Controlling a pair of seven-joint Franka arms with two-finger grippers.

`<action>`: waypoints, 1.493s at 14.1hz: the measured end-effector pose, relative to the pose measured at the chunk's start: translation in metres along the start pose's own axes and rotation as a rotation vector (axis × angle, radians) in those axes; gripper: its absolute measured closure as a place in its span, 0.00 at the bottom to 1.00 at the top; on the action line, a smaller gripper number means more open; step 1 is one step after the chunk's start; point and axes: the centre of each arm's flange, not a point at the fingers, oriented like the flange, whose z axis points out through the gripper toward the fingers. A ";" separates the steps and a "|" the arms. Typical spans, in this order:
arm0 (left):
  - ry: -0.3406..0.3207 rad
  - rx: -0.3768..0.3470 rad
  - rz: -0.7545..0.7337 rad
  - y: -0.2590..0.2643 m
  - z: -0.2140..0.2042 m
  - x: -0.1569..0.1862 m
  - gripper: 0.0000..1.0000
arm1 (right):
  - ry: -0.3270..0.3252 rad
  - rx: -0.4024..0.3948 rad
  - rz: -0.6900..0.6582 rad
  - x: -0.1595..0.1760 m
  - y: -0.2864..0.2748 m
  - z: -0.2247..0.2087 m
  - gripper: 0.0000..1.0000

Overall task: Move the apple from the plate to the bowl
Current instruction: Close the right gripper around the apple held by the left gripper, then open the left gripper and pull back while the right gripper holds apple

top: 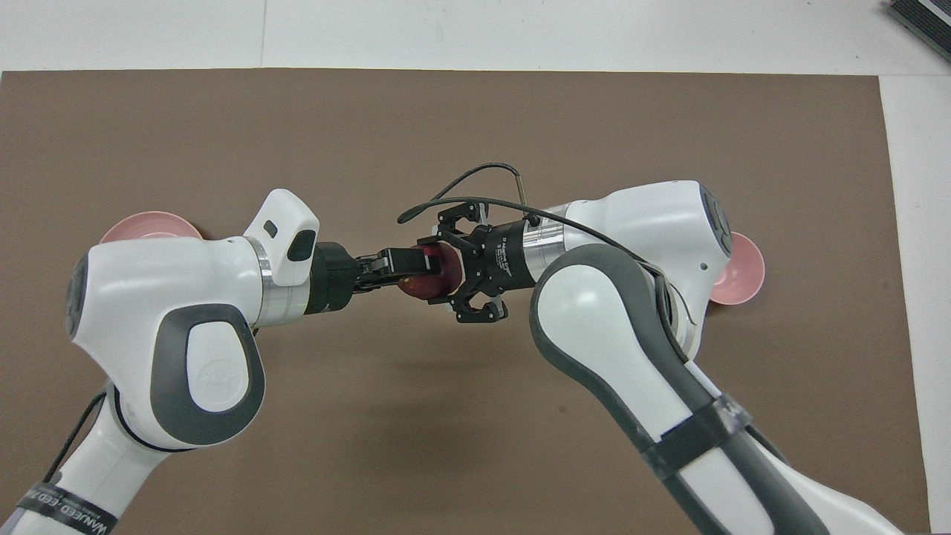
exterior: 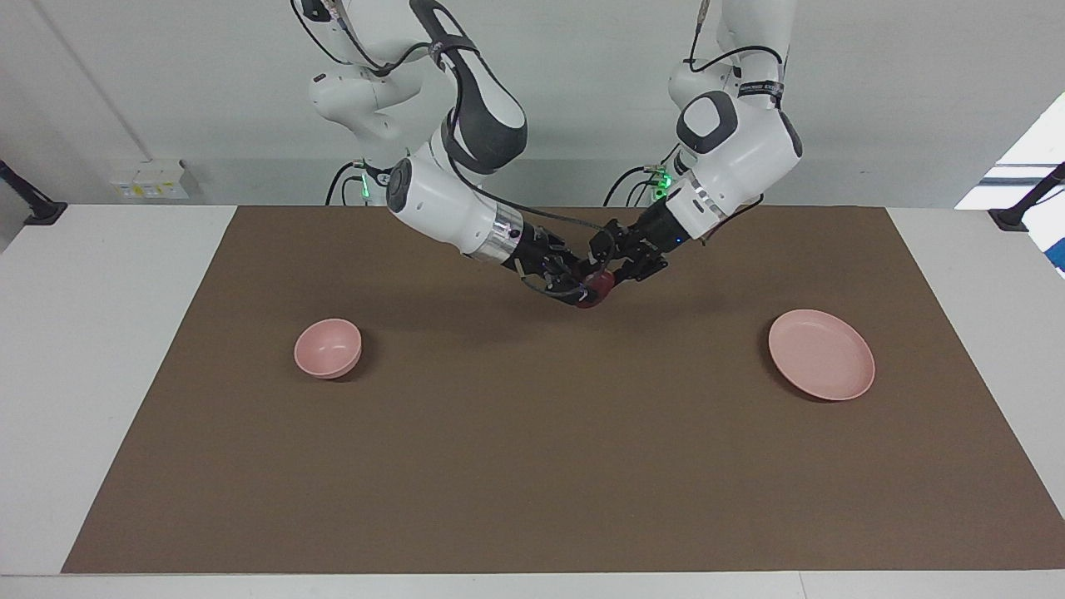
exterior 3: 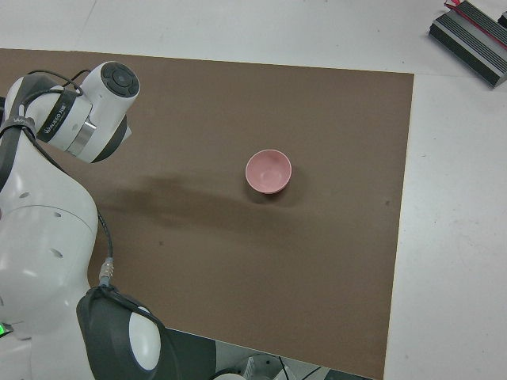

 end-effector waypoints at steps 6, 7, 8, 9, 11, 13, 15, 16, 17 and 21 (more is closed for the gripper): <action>-0.003 -0.005 0.008 0.006 -0.004 0.003 0.00 | 0.064 -0.046 -0.074 0.002 0.001 -0.038 0.22; -0.023 0.000 0.012 0.006 -0.003 0.002 0.00 | 0.070 -0.048 -0.085 0.006 0.000 -0.048 0.22; -0.051 0.015 0.025 0.005 -0.003 0.001 0.00 | 0.076 -0.049 -0.100 0.011 -0.002 -0.057 0.22; -0.085 0.037 0.042 0.002 -0.003 -0.001 0.00 | 0.085 -0.051 -0.114 0.017 -0.003 -0.065 0.22; -0.146 0.114 0.078 -0.011 -0.008 0.000 0.00 | 0.118 -0.067 -0.149 0.028 -0.003 -0.077 0.22; -0.173 0.222 0.124 -0.029 -0.018 0.007 0.00 | 0.162 -0.083 -0.181 0.033 -0.003 -0.086 0.22; -0.219 0.369 0.184 -0.050 -0.034 0.013 0.00 | 0.208 -0.100 -0.230 0.039 -0.001 -0.107 0.22; -0.237 0.437 0.212 -0.055 -0.046 0.018 0.00 | 0.233 -0.116 -0.263 0.042 0.000 -0.120 0.22; -0.241 0.504 0.241 -0.057 -0.062 0.026 0.00 | 0.266 -0.144 -0.302 0.048 0.003 -0.134 0.22; -0.206 0.645 0.293 -0.040 -0.126 0.051 0.00 | 0.407 -0.335 -0.538 0.090 0.018 -0.177 0.22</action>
